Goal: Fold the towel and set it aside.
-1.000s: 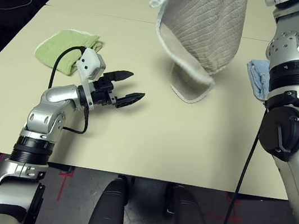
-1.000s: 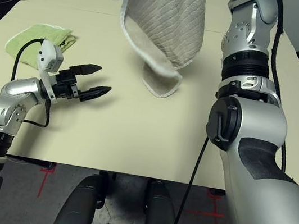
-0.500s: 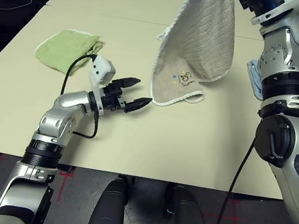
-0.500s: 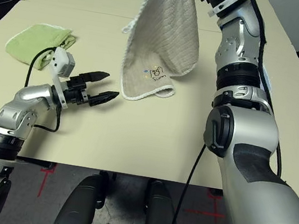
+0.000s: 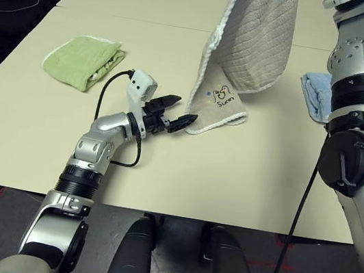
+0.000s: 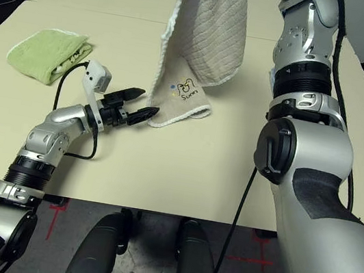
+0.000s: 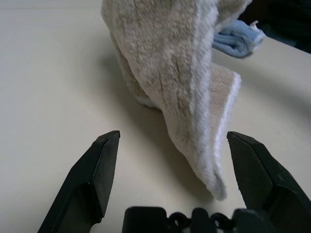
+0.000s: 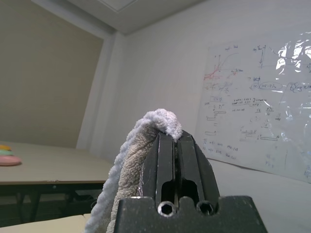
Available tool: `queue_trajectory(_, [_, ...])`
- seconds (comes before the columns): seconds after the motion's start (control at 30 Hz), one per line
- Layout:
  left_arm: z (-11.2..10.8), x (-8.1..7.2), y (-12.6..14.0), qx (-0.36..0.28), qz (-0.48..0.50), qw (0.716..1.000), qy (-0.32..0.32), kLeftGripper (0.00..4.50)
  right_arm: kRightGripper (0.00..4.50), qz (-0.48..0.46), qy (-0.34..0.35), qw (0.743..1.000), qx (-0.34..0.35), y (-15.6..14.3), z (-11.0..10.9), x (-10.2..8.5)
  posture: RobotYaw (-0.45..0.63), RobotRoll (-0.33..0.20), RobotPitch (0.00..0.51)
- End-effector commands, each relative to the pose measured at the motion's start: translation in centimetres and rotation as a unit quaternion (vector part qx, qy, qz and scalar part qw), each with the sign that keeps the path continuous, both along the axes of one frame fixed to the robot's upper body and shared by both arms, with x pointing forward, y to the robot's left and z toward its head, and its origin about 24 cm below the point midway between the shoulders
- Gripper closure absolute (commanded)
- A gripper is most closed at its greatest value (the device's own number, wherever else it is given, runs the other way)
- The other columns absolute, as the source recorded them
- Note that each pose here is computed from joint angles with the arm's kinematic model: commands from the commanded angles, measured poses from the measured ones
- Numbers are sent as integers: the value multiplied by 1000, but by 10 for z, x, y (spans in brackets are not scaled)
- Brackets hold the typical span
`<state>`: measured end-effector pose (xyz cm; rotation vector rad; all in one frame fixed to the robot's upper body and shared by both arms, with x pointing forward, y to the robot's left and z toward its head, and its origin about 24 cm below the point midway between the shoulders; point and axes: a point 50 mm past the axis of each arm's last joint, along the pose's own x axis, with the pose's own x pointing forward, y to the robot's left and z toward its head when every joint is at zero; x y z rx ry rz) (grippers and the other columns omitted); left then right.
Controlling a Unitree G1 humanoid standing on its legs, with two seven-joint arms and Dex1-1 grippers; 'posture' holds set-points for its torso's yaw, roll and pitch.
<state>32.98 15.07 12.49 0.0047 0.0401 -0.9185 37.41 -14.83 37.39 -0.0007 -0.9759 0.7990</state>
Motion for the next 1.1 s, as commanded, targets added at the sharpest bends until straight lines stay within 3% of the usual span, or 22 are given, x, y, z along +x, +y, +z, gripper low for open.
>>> queue_trajectory(0.03, [-8,-6,0,22,-24,999,28,0,4479,-2,-21,1000,5,-1,11,-5,35,0,188])
queue_trajectory(0.37, [-13,-7,-8,25,-39,996,75,0,4479,0,-20,1000,3,1,10,-5,35,0,189])
queue_trajectory(0.5, [-11,-6,-8,23,-38,996,84,943,4500,-2,-19,1000,1,0,9,-5,36,0,188])
queue_trajectory(0.8, [-9,-5,-9,19,-35,995,89,4456,4500,-2,-16,1000,-1,0,8,-4,36,0,180])
queue_trajectory(1.1, [10,-9,18,27,3,998,57,4484,4500,-22,27,999,-13,-13,-17,4,31,0,184])
